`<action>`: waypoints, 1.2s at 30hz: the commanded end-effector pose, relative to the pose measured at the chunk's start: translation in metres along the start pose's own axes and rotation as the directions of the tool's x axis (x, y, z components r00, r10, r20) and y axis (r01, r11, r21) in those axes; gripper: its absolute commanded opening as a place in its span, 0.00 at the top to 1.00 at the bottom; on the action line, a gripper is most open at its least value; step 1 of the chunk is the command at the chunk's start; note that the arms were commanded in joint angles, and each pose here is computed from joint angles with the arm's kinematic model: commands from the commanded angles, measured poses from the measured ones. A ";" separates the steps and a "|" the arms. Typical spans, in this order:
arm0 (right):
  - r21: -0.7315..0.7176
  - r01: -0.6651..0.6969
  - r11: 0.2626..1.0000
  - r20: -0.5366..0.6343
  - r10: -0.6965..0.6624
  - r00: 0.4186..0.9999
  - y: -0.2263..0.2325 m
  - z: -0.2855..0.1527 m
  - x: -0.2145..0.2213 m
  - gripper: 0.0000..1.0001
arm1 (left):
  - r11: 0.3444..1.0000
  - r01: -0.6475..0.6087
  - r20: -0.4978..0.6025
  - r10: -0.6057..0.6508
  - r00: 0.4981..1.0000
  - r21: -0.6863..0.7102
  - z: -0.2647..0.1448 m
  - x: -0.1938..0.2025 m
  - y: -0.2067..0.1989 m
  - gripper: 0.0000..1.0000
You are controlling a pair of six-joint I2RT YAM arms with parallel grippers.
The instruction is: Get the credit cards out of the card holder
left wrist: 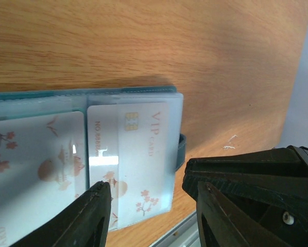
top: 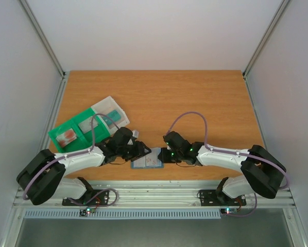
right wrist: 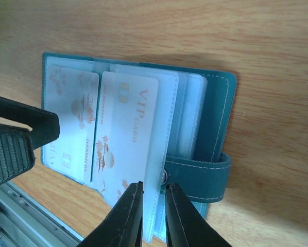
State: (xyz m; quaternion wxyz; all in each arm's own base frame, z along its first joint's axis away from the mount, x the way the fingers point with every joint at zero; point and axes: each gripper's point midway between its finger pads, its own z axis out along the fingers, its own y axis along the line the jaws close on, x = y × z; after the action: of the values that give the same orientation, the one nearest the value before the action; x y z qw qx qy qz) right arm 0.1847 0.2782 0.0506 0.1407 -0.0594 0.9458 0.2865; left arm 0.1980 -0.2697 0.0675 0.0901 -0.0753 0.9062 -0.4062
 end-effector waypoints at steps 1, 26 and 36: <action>-0.048 0.016 0.999 0.013 -0.015 1.000 0.018 0.001 -0.009 0.84 | 1.000 -0.024 0.018 0.024 1.000 0.006 0.001 -0.008 -0.004 0.54; 0.046 -0.020 0.999 -0.090 0.024 0.996 -0.017 0.031 0.020 0.88 | 0.995 0.062 0.051 -0.066 0.997 0.073 0.001 -0.007 0.009 0.57; 0.062 -0.033 0.998 -0.084 0.038 0.996 -0.026 0.034 0.025 0.89 | 0.998 0.051 0.040 -0.052 0.998 0.023 0.009 -0.005 0.024 0.60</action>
State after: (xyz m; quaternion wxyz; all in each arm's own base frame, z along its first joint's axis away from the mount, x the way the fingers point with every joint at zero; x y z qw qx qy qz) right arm 0.1837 0.2939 0.0234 0.1136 -0.0635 0.9461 0.2966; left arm 0.1962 -0.2566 0.0454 0.0833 -0.1118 0.9025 -0.4075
